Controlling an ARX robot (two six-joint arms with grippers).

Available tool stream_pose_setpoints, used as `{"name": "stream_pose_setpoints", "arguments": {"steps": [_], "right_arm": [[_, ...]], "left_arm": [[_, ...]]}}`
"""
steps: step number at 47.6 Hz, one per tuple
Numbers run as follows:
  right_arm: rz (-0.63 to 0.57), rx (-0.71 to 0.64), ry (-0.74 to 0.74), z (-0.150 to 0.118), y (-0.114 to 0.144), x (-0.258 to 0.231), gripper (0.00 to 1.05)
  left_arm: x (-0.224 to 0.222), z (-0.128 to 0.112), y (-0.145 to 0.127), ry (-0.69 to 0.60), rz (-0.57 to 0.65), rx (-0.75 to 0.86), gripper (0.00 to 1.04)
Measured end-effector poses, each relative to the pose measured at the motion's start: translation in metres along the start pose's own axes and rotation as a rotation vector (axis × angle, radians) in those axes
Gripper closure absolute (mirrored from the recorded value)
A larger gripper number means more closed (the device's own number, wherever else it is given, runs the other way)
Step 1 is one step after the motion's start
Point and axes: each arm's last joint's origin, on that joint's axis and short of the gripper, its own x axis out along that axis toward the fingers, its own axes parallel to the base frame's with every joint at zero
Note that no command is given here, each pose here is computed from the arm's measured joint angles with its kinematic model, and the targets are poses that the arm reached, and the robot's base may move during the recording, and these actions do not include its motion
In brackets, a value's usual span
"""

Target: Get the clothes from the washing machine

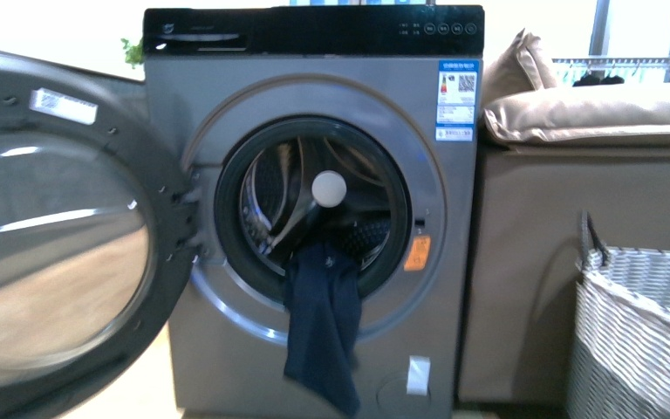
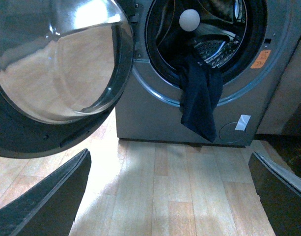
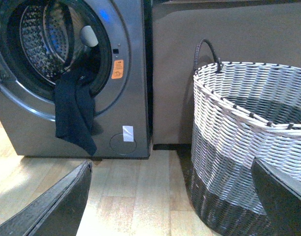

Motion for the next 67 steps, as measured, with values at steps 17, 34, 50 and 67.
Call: {"name": "stream_pose_setpoints", "arguments": {"steps": [17, 34, 50, 67], "right_arm": [[-0.003, 0.0, 0.0, 0.0, -0.0001, 0.0, 0.08], [-0.002, 0.0, 0.0, 0.0, -0.0001, 0.0, 0.08], [-0.001, 0.0, 0.0, 0.0, 0.0, 0.0, 0.08], [-0.001, 0.0, 0.0, 0.0, 0.0, 0.0, 0.08]], "left_arm": [[0.0, 0.0, -0.0001, 0.0, -0.003, 0.0, 0.07], [-0.0001, 0.0001, 0.0, -0.002, -0.002, 0.0, 0.07], [0.0, 0.0, 0.0, 0.0, -0.002, 0.0, 0.07], [0.0, 0.0, 0.0, 0.0, -0.002, 0.0, 0.07]]}}
